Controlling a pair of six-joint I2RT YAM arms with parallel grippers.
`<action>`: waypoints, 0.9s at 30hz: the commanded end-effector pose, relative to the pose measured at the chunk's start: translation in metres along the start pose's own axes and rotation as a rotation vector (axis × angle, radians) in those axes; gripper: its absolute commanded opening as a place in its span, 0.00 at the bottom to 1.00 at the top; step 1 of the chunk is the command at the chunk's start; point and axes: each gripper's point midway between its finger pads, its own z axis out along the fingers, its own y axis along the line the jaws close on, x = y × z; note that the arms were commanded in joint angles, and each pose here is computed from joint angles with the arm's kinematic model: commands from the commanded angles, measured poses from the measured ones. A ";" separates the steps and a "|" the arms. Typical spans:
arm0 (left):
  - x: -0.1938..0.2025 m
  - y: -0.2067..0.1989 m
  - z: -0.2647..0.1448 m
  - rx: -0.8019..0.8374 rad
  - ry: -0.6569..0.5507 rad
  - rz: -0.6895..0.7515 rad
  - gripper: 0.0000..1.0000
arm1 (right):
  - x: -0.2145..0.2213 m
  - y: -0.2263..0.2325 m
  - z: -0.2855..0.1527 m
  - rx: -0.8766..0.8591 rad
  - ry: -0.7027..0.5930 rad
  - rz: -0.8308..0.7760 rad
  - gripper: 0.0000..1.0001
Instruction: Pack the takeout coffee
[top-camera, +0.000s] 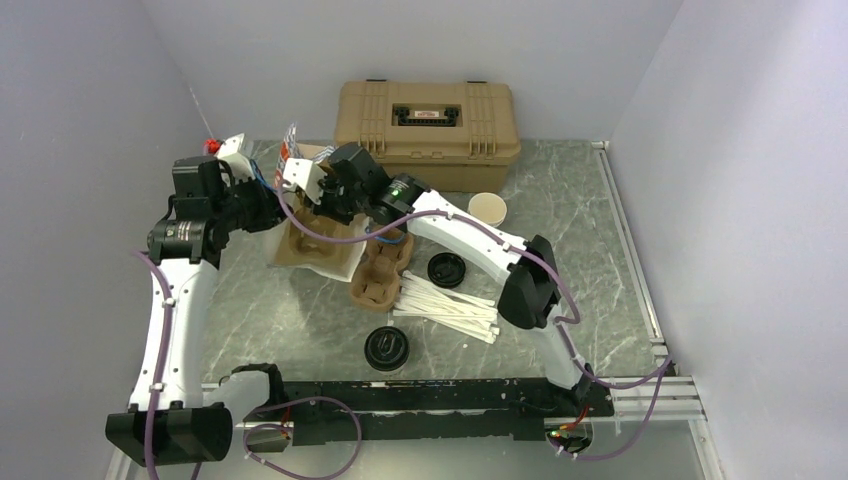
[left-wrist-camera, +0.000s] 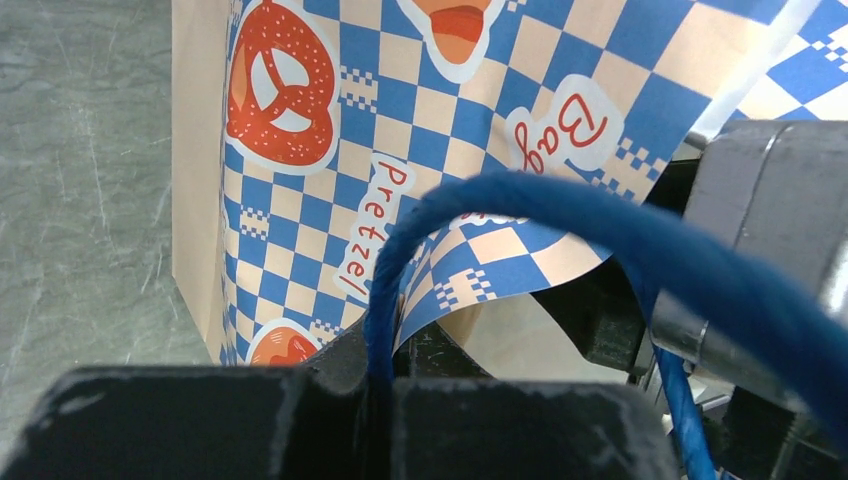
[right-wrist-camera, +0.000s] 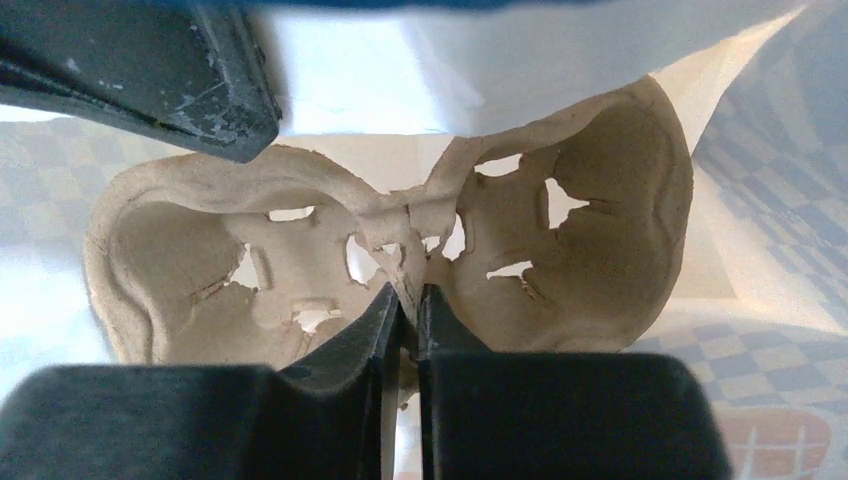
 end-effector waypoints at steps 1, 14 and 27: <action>0.013 -0.003 -0.004 0.039 0.045 -0.039 0.00 | -0.012 -0.024 -0.002 0.104 -0.026 0.024 0.16; 0.018 -0.005 -0.002 0.072 0.062 -0.076 0.00 | -0.032 -0.023 -0.015 0.143 -0.074 0.024 0.72; 0.023 0.002 -0.003 0.036 0.058 -0.070 0.00 | -0.098 -0.004 -0.087 0.061 -0.284 0.064 0.75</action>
